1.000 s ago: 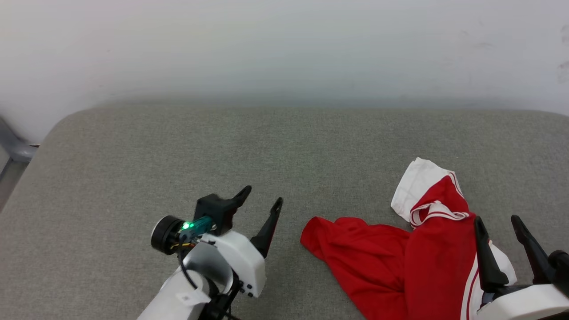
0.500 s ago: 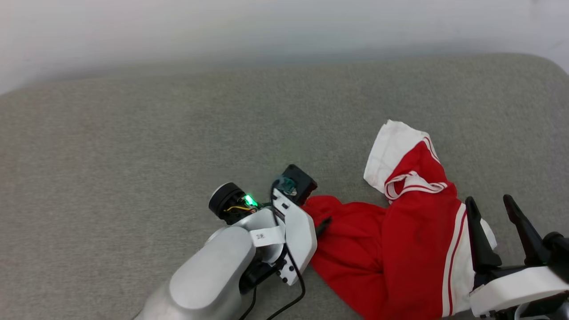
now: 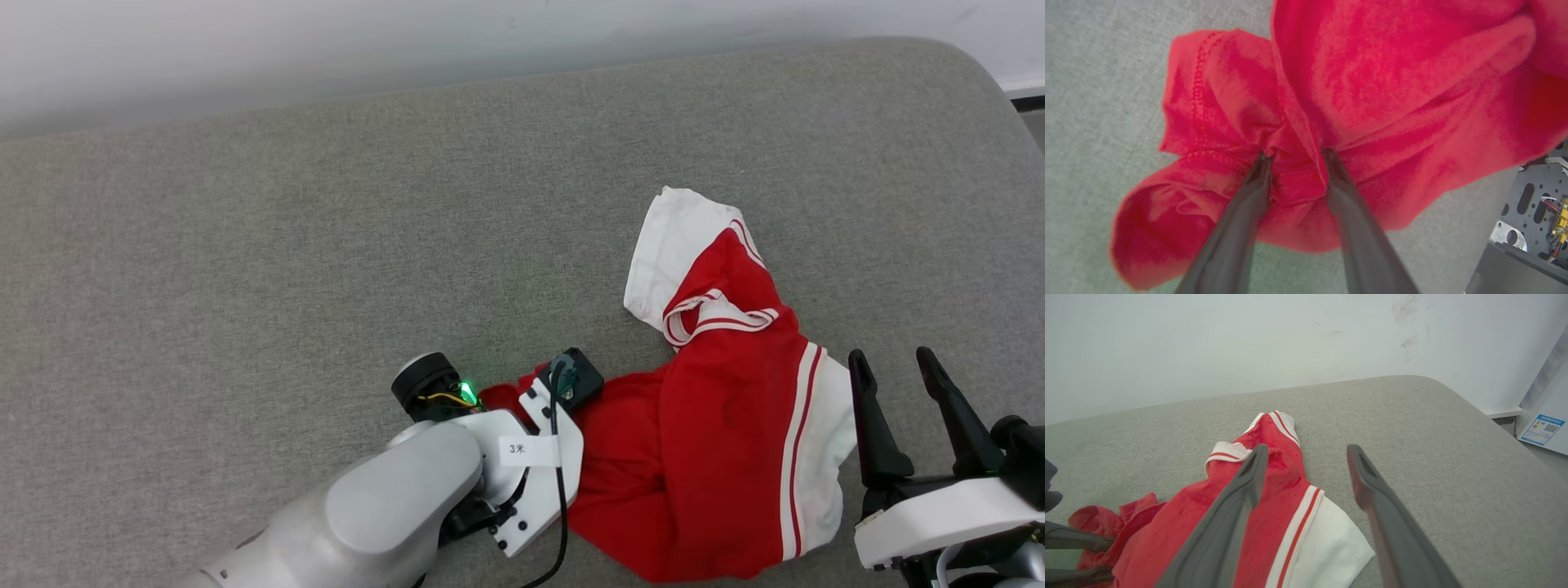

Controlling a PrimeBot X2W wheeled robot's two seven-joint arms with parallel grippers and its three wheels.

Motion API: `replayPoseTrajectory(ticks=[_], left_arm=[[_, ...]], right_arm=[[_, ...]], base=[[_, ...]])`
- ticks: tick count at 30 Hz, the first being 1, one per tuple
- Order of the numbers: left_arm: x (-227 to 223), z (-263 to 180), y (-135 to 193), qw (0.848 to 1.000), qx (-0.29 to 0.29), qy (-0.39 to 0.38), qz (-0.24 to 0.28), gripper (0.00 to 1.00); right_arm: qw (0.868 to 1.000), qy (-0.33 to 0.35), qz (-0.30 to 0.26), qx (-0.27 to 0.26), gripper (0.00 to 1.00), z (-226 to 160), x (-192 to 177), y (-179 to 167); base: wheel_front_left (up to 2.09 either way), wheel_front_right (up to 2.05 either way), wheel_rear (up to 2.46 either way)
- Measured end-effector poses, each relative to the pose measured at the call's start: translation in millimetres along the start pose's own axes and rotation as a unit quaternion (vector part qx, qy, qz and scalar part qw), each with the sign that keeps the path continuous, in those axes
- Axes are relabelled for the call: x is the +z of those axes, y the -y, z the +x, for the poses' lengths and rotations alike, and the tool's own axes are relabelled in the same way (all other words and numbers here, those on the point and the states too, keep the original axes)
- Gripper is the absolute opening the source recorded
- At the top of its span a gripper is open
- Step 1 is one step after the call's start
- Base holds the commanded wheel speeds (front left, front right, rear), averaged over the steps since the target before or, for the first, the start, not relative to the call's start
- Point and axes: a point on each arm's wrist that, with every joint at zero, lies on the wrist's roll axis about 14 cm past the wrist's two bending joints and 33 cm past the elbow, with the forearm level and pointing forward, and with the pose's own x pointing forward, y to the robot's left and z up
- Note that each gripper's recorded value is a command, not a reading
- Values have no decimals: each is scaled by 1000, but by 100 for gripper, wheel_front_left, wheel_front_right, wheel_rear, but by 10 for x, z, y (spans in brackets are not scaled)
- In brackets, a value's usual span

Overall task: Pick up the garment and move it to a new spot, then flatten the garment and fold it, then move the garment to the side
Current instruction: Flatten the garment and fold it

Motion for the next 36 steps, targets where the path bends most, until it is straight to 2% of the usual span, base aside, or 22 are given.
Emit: replayPoseTrajectory(ticks=[3, 7, 11, 14, 18, 22, 28, 32, 33, 34, 35, 36], left_arm=[[-20, -8, -44, 1000, 6, 9, 1, 0], [108, -123, -278, 996, 51, 70, -26, 0], [108, -420, -675, 981, 134, 124, -66, 0], [40, -672, -834, 966, 180, 157, -95, 0], [-196, -1093, -1048, 939, 249, 189, -140, 0], [-616, -1441, -1101, 911, 304, 195, -197, 0], [-1373, -1736, -914, 863, 358, 182, -307, 0], [-1715, -1705, -650, 839, 362, 170, -370, 0], [-1713, -1603, -492, 832, 349, 182, -391, 19], [-1699, -1572, -457, 831, 343, 185, -397, 55], [-1689, -1542, -422, 831, 338, 185, -402, 100], [-1672, -1528, -403, 831, 336, 189, -400, 100]], right_arm=[[1000, 2, 4, 1, 100, 2, 6, -3], [1000, 6, 4, 0, 100, 3, 30, 5], [1000, 13, 4, 11, 100, -12, 92, -60], [1000, 18, 5, 21, 100, -42, 139, -116], [999, 23, 3, 37, 100, -78, 189, -211], [998, 28, 2, 59, 100, -91, 240, -344], [995, 28, 1, 92, 100, -91, 270, -556], [993, 30, -1, 111, 100, -68, 299, -687], [992, 29, -1, 120, 100, -55, 303, -745], [992, 30, -1, 121, 100, -50, 311, -758], [992, 30, -3, 122, 100, -47, 313, -764], [992, 29, -4, 122, 100, -46, 310, -768]], base=[[0, 0, 0], [0, 0, 0], [0, 0, 0], [0, 0, 0], [0, 0, 0], [0, 0, 0], [0, 0, 0], [0, 0, 0], [0, 0, 0], [0, 0, 0], [0, 0, 0], [0, 0, 0]])
